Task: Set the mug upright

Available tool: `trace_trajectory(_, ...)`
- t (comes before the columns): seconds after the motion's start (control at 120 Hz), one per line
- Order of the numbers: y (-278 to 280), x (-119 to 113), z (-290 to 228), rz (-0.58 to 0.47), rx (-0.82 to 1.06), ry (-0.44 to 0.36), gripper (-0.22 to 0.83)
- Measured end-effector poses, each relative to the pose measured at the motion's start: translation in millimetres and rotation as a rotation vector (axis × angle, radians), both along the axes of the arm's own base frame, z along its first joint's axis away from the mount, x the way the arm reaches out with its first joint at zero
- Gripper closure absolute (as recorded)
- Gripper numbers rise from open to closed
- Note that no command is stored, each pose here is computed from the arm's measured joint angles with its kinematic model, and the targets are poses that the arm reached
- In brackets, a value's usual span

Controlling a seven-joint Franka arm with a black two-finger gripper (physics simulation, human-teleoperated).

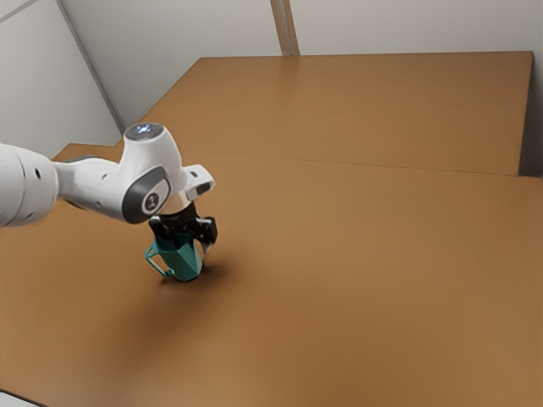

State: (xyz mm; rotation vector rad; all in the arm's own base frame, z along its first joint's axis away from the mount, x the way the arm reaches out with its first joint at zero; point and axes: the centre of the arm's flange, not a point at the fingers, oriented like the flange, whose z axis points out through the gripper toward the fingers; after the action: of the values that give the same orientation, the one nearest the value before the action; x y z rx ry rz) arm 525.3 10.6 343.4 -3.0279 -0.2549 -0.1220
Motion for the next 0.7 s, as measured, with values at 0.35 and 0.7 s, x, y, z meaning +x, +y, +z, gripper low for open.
trace_trajectory(0.35, 3.2, 8.7, 92.1, 0.004, 0.003, -0.067, 0.04)
trace_trajectory(0.7, -16.1, 32.2, 206.9, -0.03, 0.023, -0.089, 0.01)
